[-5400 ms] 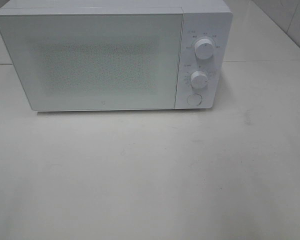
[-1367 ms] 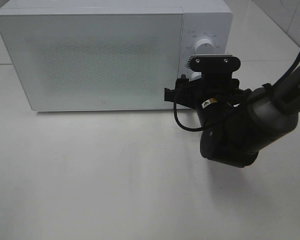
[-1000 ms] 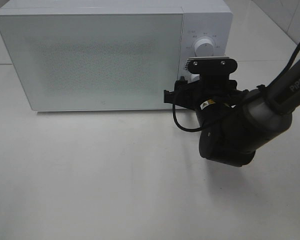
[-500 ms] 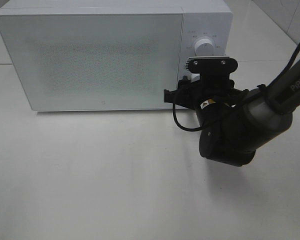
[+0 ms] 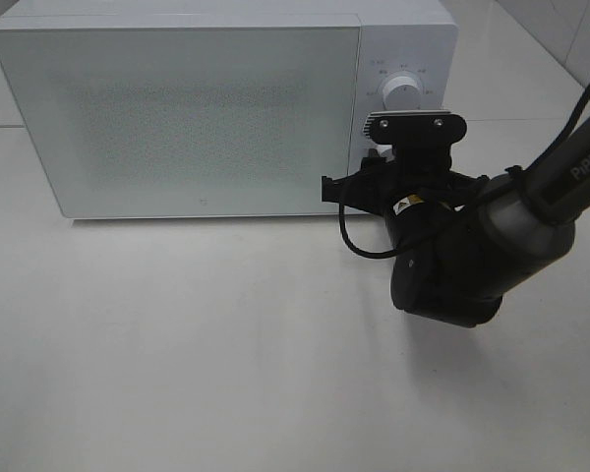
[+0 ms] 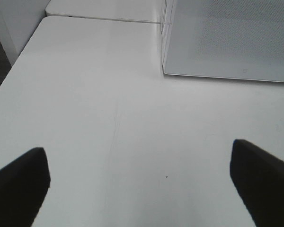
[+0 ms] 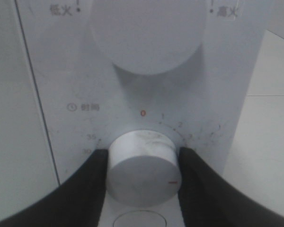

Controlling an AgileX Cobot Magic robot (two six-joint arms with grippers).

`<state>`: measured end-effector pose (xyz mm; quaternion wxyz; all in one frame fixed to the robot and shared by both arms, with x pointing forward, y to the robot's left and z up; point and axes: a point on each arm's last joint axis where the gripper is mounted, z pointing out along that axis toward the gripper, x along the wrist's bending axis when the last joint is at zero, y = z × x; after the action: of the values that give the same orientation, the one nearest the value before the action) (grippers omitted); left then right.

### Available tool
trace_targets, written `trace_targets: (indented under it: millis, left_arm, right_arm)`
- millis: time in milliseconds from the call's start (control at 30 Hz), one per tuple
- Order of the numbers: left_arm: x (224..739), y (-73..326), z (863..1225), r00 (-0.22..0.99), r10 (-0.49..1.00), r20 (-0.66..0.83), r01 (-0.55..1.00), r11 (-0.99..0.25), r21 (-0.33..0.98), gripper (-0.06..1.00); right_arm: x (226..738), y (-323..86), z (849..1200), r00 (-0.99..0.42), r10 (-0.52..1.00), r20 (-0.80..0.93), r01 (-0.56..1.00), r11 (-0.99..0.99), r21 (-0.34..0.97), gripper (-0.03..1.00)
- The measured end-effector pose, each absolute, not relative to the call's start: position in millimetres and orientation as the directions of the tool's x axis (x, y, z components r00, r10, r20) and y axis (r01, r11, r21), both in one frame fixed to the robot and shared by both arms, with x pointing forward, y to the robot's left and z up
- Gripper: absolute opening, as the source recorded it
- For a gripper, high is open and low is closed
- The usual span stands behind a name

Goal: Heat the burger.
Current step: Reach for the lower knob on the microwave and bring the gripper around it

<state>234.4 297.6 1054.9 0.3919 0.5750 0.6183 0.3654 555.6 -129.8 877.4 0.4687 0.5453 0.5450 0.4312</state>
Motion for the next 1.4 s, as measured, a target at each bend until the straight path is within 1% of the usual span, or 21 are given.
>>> trace_targets:
  millis: [467,533,567,600,667,700,767,833,867,933,967,1000,1033,1100,1133,1200,1233,1267,1300,1333,1400]
  left_arm:
    - [234.4,297.6,1054.9,-0.032,0.997,-0.064,0.425,0.072,0.902,0.98]
    - [234.4,297.6,1054.9,-0.032,0.997,-0.064,0.425,0.072,0.902,0.98]
    - [234.4,297.6,1054.9,-0.032,0.997,-0.064,0.425,0.072,0.902,0.98]
    - [234.4,297.6,1054.9,-0.032,0.997,-0.064,0.425,0.072,0.902,0.98]
    - [234.4,297.6,1054.9,-0.032,0.997,-0.064,0.425,0.072,0.902,0.98]
    - [234.4,297.6,1054.9,-0.032,0.997,-0.064,0.425,0.072,0.902,0.98]
    - [234.4,297.6,1054.9,-0.032,0.997,-0.064,0.425,0.072,0.902,0.98]
    - [234.4,297.6,1054.9,-0.032,0.997,-0.064,0.425,0.072,0.902,0.98]
    - [234.4,297.6,1054.9,-0.032,0.997,-0.064,0.425,0.072,0.902,0.98]
    - [234.4,297.6,1054.9,-0.032,0.997,-0.064,0.425,0.072,0.902,0.98]
    - [234.4,297.6,1054.9,-0.032,0.997,-0.064,0.425,0.072,0.902,0.98]
    - [234.4,297.6,1054.9,-0.032,0.997,-0.064,0.425,0.072,0.902,0.98]
    - [234.4,297.6,1054.9,-0.032,0.997,-0.064,0.425,0.072,0.902,0.98]
    - [234.4,297.6,1054.9,-0.032,0.997,-0.064,0.425,0.072,0.902,0.98]
    - [234.4,297.6,1054.9,-0.032,0.997,-0.064,0.425,0.072,0.902,0.98]
    - [234.4,297.6,1054.9,-0.032,0.997,-0.064,0.425,0.072,0.902,0.98]
    - [234.4,297.6,1054.9,-0.032,0.997,-0.064,0.425,0.072,0.902,0.98]
    - [234.4,297.6,1054.9,-0.032,0.997,-0.064,0.425,0.072,0.902,0.98]
    - [234.4,297.6,1054.9,-0.032,0.997,-0.064,0.425,0.072,0.902,0.98]
    - [234.4,297.6,1054.9,-0.032,0.997,-0.064,0.425,0.072,0.902,0.98]
    - [234.4,297.6,1054.9,-0.032,0.997,-0.064,0.425,0.072,0.902,0.98]
  right_arm:
    - [555.6,-129.8,877.4,0.041,0.999,-0.006,0.189,-0.001,0.982,0.44]
    - [555.6,-129.8,877.5,0.051,0.997,0.050,0.186,-0.059,0.981,0.44]
    - [555.6,-129.8,877.5,0.051,0.997,0.050,0.186,-0.059,0.981,0.44]
    - [555.6,-129.7,877.5,0.062,0.991,0.119,0.182,-0.128,0.975,0.44]
    - [555.6,-129.7,877.5,0.068,0.987,0.147,0.180,-0.157,0.971,0.44]
    - [555.6,-129.6,877.5,0.079,0.974,0.214,0.175,-0.225,0.959,0.44]
    - [555.6,-129.6,877.5,0.083,0.968,0.237,0.173,-0.248,0.953,0.44]
    - [555.6,-129.6,877.5,0.097,0.946,0.311,0.166,-0.323,0.932,0.44]
    - [555.6,-129.6,877.5,0.097,0.946,0.311,0.166,-0.323,0.932,0.44]
    - [555.6,-129.6,877.5,0.111,0.912,0.395,0.156,-0.408,0.899,0.44]
    - [555.6,-129.6,877.5,0.111,0.912,0.395,0.156,-0.408,0.899,0.44]
    - [555.6,-129.6,877.5,0.124,0.876,0.466,0.147,-0.481,0.864,0.44]
    - [555.6,-129.6,877.5,0.124,0.876,0.466,0.147,-0.481,0.864,0.44]
    - [555.4,-129.3,877.5,0.141,0.805,0.576,0.130,-0.592,0.795,0.44]
    - [555.4,-129.3,877.5,0.141,0.805,0.576,0.130,-0.592,0.795,0.44]
    - [555.5,-129.1,877.6,0.157,0.710,0.686,0.108,-0.703,0.703,0.44]
    - [555.5,-129.1,877.6,0.157,0.710,0.686,0.108,-0.703,0.703,0.44]
    - [555.5,-129.1,877.6,0.166,0.639,0.751,0.092,-0.768,0.633,0.44]
    - [555.3,-128.8,877.6,0.169,0.606,0.778,0.086,-0.795,0.601,0.44]
    - [555.3,-128.8,877.6,0.169,0.606,0.778,0.086,-0.795,0.601,0.44]
    - [555.3,-128.9,877.8,0.181,0.440,0.879,0.050,-0.897,0.439,0.44]
